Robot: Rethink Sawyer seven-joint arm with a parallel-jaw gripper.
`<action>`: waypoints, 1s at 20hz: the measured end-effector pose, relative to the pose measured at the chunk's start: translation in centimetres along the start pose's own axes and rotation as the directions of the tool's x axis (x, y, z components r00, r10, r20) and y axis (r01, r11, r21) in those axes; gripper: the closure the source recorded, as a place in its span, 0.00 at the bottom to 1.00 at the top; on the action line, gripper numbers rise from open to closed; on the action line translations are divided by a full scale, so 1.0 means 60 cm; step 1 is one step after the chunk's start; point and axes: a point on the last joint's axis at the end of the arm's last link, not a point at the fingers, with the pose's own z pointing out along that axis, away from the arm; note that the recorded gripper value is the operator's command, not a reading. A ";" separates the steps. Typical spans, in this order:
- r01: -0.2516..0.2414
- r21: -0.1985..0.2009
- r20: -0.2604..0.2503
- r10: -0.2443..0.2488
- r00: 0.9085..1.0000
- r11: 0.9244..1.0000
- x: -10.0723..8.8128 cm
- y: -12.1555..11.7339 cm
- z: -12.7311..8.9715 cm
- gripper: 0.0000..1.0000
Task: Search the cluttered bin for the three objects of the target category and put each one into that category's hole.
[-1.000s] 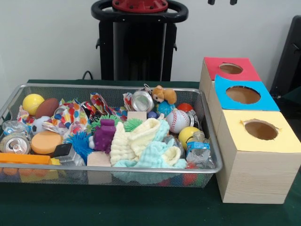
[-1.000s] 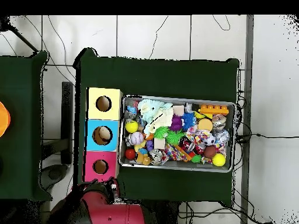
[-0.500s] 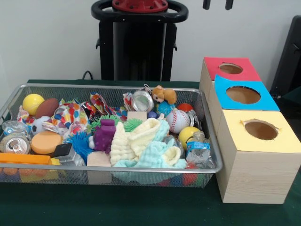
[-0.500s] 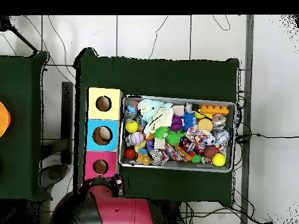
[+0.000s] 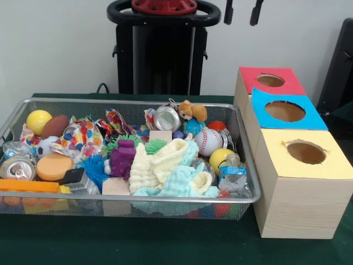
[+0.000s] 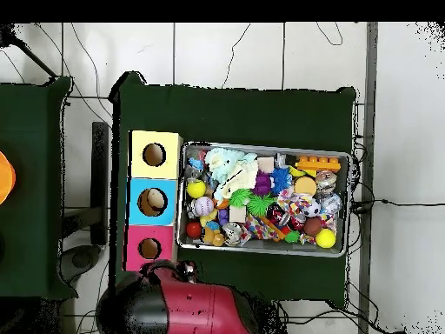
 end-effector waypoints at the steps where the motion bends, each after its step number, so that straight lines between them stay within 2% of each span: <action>1: -0.007 0.001 -0.005 0.007 1.000 1.000 0.001 -0.002 0.004 0.00; 5: -0.037 0.009 -0.009 0.037 0.999 0.999 0.001 -0.012 0.022 0.00; 13: -0.085 0.023 0.040 0.084 0.996 0.996 -0.017 -0.051 0.055 0.00; 20: -0.147 0.040 0.113 0.142 0.983 0.988 -0.038 -0.105 0.133 0.00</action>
